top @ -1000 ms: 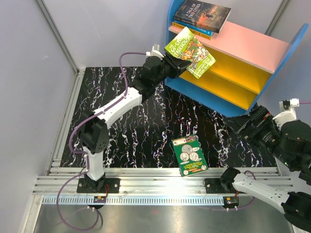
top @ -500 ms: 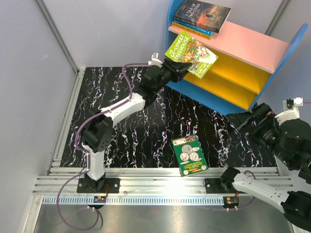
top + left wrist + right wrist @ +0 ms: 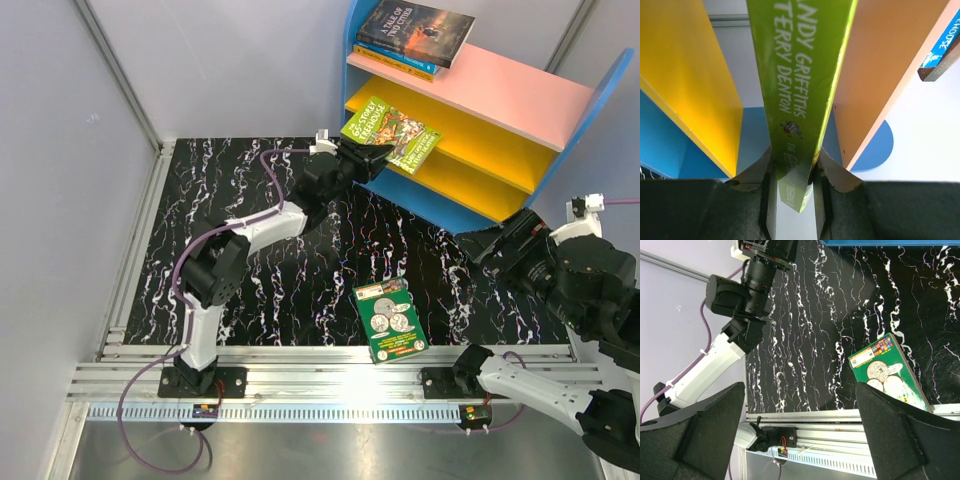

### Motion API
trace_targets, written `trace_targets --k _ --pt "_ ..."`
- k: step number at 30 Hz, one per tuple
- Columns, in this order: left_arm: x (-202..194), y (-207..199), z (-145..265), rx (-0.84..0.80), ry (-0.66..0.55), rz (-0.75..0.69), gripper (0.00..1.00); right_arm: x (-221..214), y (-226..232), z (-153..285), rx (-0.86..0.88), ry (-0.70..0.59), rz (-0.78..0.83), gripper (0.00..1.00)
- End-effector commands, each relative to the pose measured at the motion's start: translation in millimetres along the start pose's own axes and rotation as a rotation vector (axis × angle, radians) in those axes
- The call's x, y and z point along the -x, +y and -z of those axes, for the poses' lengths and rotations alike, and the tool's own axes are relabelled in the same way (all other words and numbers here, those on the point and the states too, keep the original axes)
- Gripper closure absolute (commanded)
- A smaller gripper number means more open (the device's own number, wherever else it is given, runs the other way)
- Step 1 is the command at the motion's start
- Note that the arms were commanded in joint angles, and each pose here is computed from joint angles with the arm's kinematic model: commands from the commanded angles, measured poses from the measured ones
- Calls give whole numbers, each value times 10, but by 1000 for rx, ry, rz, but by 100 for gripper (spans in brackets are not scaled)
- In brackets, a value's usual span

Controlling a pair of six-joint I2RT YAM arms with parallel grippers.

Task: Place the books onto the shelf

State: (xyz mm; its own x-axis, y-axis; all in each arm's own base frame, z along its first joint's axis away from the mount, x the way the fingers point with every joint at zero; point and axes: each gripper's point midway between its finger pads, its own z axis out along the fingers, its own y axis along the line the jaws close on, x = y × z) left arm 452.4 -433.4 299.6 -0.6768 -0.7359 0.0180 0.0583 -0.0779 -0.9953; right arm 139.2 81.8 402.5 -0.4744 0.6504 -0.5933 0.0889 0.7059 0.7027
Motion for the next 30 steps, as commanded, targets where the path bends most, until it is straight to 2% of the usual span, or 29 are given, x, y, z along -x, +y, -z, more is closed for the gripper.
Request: trace_targets --k 1,6,8,10,11,12,13,14,15,16,17,19,21,23,25,26,27,30 --pt "-7 -1037 64 -239 0 -75 100 -172 -418 38 -161 71 91 0" --pt "203 -1116 -20 -186 -51 -62 100 -191 -448 52 -158 71 70 0" --pt "309 -997 -115 -137 -64 -56 100 -195 -451 53 -157 72 70 0" --pt "369 -1095 -192 -145 -74 -54 100 -200 -436 45 -154 74 67 0" --pt "431 -928 -273 -101 -85 -47 100 -205 -429 33 -154 76 69 0" --pt "454 -1032 -322 -122 -87 -41 100 -216 -424 32 -150 81 67 0" --pt "486 -1008 -369 -118 -88 -25 97 -218 -418 28 -148 81 67 0" --pt "540 -761 -481 -73 -81 -11 96 -228 -413 19 -149 85 68 0" --pt "547 -765 -535 -77 -71 -3 94 -233 -411 20 -147 87 67 0" --pt "545 -972 -583 -124 -58 3 89 -231 -408 19 -146 87 66 0" --pt "564 -731 -694 -80 -38 14 85 -231 -404 22 -144 88 65 0" --pt "561 -858 -749 -103 -23 17 84 -232 -399 22 -141 88 64 0" --pt "583 -773 -769 -71 -24 26 73 -235 -401 15 -144 88 61 0" --pt "598 -661 -754 -38 -29 29 56 -241 -406 19 -144 91 63 0" --pt "578 -740 -684 -33 -26 23 29 -244 -412 21 -144 91 60 0" --pt "583 -658 -660 -3 -26 26 18 -247 -414 18 -144 90 58 0" --pt "593 -696 -632 -2 -26 20 1 -251 -420 17 -145 91 57 0" --pt "577 -819 -540 6 -28 53 1 -270 -431 6 -145 94 56 0"
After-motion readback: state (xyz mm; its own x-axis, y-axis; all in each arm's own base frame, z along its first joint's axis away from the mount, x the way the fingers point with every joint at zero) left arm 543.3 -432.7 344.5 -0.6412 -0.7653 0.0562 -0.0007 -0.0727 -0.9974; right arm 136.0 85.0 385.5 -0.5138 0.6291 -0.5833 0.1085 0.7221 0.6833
